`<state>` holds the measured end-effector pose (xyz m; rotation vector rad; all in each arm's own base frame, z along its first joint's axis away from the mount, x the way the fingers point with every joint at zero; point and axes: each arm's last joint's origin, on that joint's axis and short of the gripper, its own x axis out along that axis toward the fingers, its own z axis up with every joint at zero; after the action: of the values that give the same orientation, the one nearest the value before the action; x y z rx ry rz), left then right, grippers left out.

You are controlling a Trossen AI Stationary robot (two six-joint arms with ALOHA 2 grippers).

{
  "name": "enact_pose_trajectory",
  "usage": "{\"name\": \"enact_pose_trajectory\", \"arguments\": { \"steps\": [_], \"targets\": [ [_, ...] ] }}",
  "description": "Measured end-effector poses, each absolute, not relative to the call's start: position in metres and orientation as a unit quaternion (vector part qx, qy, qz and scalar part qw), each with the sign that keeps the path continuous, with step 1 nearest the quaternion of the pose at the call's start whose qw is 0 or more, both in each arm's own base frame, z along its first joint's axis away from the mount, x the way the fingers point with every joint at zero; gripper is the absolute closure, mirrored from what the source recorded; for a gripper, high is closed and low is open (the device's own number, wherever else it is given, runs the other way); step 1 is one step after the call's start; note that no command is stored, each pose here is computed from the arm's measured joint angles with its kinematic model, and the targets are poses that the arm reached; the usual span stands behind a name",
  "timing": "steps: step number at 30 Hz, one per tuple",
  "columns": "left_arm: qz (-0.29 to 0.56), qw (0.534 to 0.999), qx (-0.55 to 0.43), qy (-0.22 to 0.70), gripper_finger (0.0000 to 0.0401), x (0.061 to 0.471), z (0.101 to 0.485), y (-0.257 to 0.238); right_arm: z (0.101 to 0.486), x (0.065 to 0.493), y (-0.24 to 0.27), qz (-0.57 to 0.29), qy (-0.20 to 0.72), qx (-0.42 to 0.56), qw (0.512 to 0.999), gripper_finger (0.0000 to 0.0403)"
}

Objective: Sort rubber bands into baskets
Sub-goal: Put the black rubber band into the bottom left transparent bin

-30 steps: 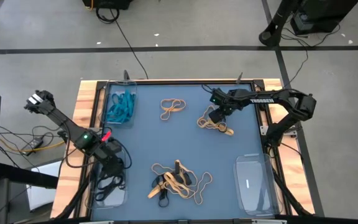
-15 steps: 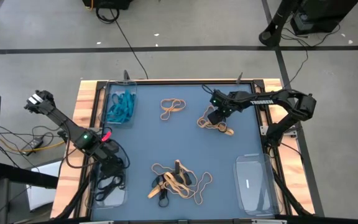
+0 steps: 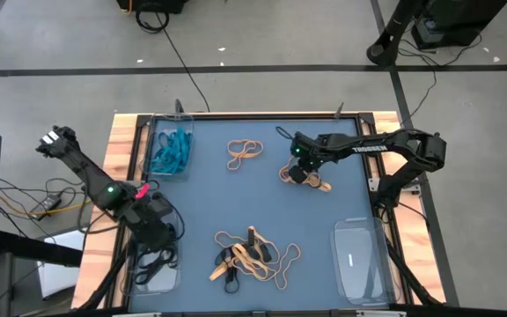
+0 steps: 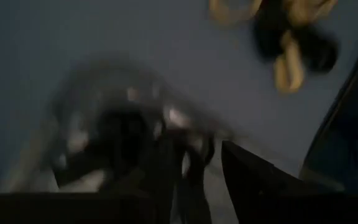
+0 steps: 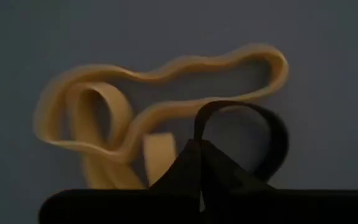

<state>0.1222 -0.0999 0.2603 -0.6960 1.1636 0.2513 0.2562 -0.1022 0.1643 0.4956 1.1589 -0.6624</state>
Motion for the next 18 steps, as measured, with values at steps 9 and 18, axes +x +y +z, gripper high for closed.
{"name": "enact_pose_trajectory", "arguments": {
  "steps": [9, 18],
  "targets": [
    [0.171, 0.892, -0.209, 0.363, 0.0266, 0.137, 0.275, -0.097, 0.204, 0.297, -0.055, -0.272, 0.483, 0.117, 0.824, 0.0398],
    [0.268, 0.929, -0.047, 0.25, 0.0266, 0.169, 0.26, -0.11, 0.244, 0.325, -0.003, -0.194, 0.41, 0.069, 0.889, 0.0398]
  ]
}}
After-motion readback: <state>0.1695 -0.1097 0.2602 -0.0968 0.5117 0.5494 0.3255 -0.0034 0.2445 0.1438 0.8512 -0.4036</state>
